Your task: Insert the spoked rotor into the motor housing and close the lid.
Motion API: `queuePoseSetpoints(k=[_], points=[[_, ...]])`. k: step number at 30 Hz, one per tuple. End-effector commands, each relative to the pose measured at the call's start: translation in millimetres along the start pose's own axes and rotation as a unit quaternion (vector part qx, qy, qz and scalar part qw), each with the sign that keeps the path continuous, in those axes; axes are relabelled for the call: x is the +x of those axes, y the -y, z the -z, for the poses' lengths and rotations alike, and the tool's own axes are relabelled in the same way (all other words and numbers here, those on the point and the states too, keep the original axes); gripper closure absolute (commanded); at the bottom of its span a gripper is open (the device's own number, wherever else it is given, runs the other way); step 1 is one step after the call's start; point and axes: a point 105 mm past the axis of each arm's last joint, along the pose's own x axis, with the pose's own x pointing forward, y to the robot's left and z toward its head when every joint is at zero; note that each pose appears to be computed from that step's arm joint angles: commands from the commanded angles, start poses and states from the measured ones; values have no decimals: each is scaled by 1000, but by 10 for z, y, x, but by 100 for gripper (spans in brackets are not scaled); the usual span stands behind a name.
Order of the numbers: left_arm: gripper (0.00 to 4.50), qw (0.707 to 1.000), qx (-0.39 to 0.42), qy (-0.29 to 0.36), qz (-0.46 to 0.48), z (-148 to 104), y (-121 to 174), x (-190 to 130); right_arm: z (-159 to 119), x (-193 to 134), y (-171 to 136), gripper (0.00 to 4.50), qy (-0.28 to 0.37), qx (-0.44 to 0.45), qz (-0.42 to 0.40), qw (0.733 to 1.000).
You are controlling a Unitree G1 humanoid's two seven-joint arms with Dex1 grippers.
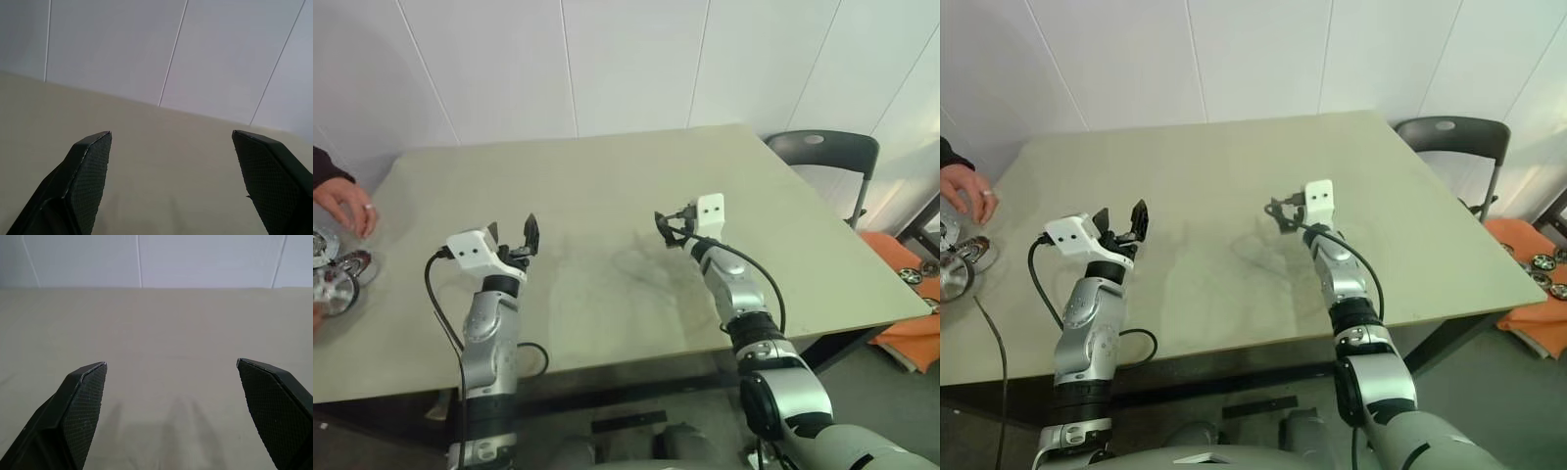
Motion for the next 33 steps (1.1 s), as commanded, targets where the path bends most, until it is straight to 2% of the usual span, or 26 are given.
queuePoseSetpoints(k=[1,33], points=[[32,999,4,31,15,-159,79,73,-221,59,-46,6,35,-9,-9,999],[32,999,-3,50,7,-237,79,124,-298,144,-108,6,40,-13,-22,999]])
